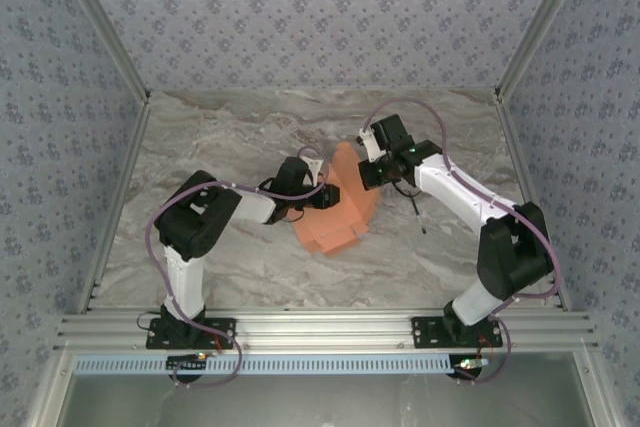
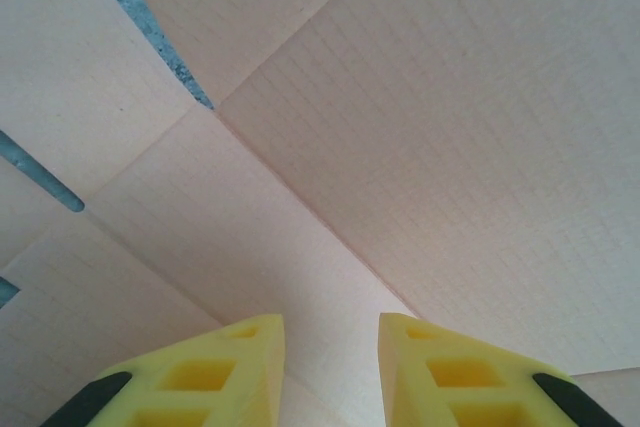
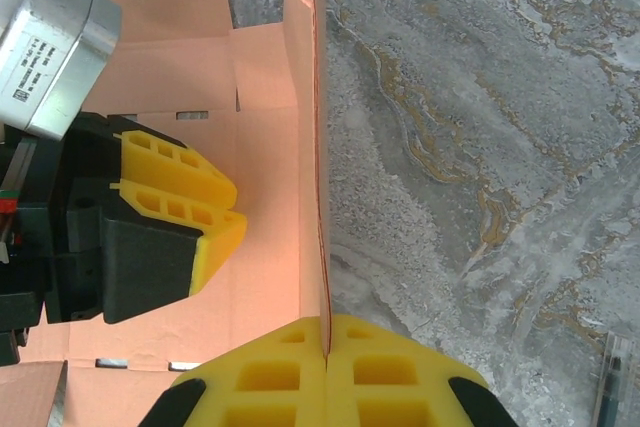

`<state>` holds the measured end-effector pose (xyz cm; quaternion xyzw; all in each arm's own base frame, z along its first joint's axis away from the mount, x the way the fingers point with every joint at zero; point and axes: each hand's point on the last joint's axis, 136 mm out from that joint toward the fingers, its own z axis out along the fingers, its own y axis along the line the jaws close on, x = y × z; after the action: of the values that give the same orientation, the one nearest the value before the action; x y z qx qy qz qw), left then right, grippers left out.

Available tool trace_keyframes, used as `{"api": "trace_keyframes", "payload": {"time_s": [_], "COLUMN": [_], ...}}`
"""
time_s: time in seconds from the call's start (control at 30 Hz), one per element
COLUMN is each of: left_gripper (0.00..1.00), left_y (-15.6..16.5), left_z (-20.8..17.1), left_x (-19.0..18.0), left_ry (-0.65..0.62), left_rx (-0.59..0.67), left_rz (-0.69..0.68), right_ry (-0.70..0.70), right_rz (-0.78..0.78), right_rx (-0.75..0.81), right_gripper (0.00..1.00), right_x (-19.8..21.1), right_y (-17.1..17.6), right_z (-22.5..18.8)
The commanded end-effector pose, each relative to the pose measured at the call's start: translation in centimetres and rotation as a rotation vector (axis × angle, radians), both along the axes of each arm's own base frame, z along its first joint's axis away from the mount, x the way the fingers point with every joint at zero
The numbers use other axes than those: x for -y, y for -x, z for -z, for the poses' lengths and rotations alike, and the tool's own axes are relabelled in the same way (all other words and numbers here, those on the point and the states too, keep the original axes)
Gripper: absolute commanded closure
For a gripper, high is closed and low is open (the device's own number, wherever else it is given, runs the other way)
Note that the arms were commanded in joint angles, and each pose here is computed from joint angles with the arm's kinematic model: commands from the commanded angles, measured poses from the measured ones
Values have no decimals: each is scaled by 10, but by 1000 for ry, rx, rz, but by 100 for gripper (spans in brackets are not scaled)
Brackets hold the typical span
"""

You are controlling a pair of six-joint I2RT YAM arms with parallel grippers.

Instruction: Fold the paper box

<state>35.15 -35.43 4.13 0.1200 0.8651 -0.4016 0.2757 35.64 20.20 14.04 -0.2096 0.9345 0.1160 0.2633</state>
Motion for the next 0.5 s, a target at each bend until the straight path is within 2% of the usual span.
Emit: {"api": "trace_keyframes", "payload": {"time_s": [0.0,0.47], "left_gripper": [70,70], "left_y": [6,5], "left_z": [18,26], "left_x": [3,-1], "left_ry": [-7,1], "left_rx": [-56,-66], "left_rz": [7,-40], "right_ry": [4,19], "right_rz": [-11,-72], "right_rx": [3,-23], "right_gripper": [100,100], "right_x": [-12,-47], "right_y": [-1,12], "right_z": [6,28]}}
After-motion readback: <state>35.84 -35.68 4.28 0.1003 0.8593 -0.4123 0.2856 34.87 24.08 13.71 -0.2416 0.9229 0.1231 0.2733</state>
